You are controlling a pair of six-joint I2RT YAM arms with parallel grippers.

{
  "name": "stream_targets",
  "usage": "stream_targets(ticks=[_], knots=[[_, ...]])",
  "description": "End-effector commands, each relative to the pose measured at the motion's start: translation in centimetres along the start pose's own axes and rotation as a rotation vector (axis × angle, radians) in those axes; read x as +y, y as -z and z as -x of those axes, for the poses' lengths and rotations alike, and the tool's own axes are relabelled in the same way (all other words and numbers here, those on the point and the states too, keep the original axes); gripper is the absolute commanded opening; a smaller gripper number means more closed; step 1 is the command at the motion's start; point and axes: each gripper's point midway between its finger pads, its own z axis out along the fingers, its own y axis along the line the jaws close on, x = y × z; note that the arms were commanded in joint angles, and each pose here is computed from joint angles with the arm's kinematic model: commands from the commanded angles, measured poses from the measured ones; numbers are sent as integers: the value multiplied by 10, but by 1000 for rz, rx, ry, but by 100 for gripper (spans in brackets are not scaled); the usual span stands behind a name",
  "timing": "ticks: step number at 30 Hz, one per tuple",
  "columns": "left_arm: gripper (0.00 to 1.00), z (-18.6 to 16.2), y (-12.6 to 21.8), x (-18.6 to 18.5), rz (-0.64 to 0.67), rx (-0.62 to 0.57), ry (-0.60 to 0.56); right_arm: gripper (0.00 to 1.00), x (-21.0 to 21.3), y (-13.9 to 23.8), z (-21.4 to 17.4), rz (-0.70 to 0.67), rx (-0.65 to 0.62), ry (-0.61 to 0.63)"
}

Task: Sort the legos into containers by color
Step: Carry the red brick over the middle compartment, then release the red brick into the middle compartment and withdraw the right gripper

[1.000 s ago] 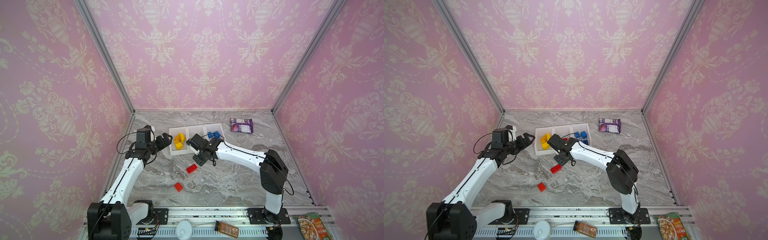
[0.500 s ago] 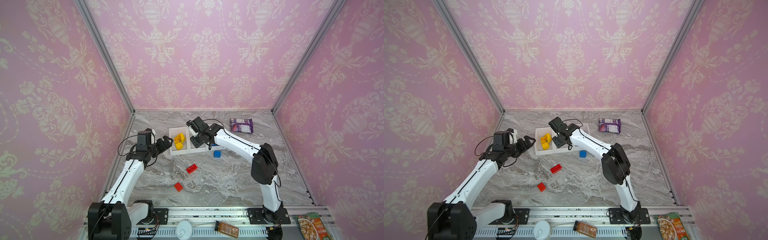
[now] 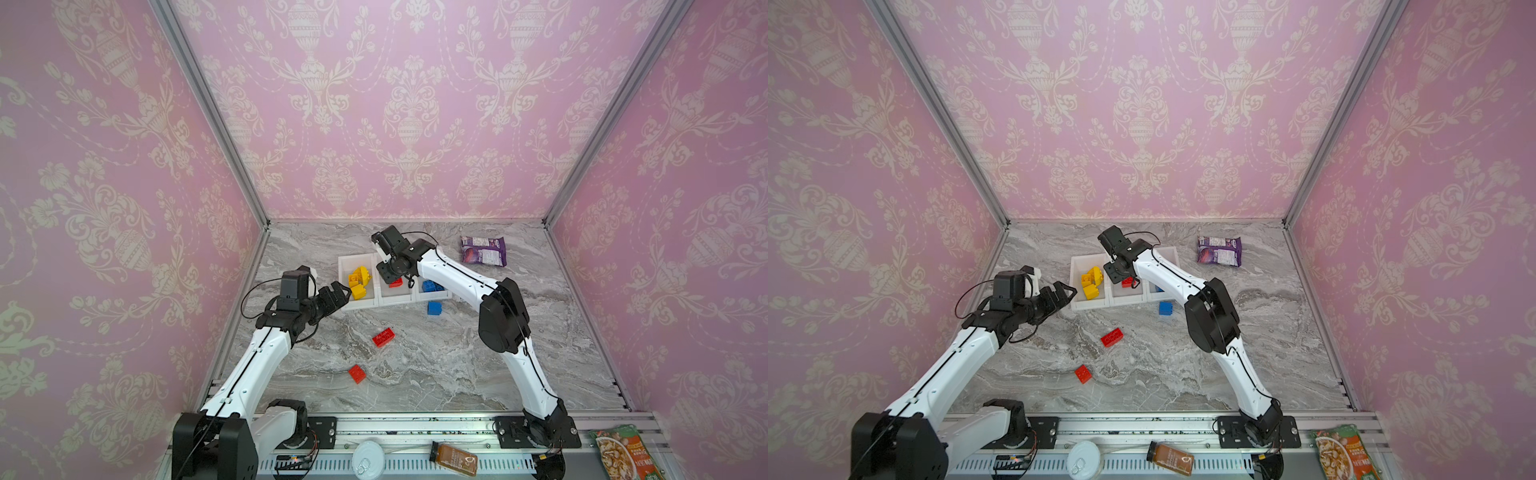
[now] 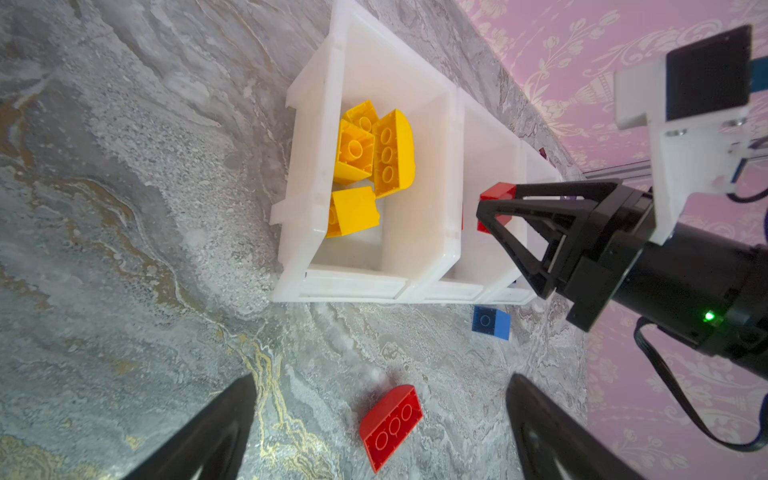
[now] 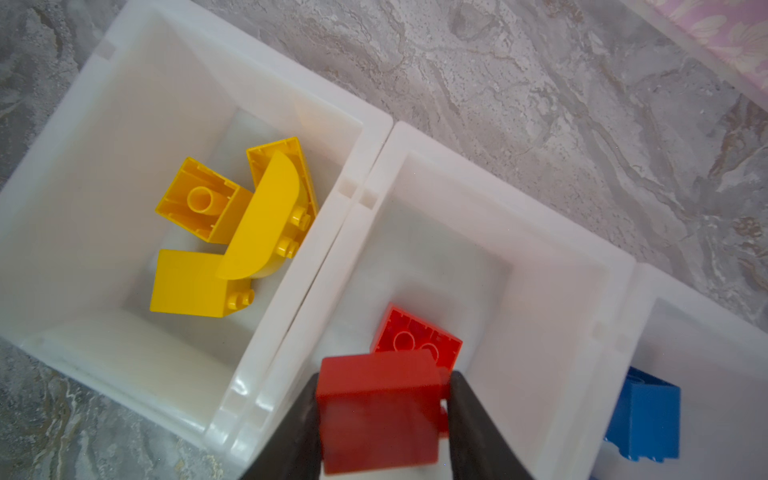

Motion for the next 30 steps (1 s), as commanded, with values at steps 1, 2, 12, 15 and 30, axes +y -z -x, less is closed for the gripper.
stream_targets(ticks=[1,2,12,15,30], knots=[[96,-4,-3,6,37,3,9,40,-6,-3,2,-24,5,-1],[96,-4,-3,5,39,5,7,41,-8,-4,2,-29,6,-3],[96,-5,-7,5,53,13,-4,68,-9,0,3,-16,9,-11],[96,-5,-7,5,53,12,-6,68,-6,4,2,-5,9,-10],[96,-6,-7,7,66,14,-13,79,25,56,-30,89,57,54]])
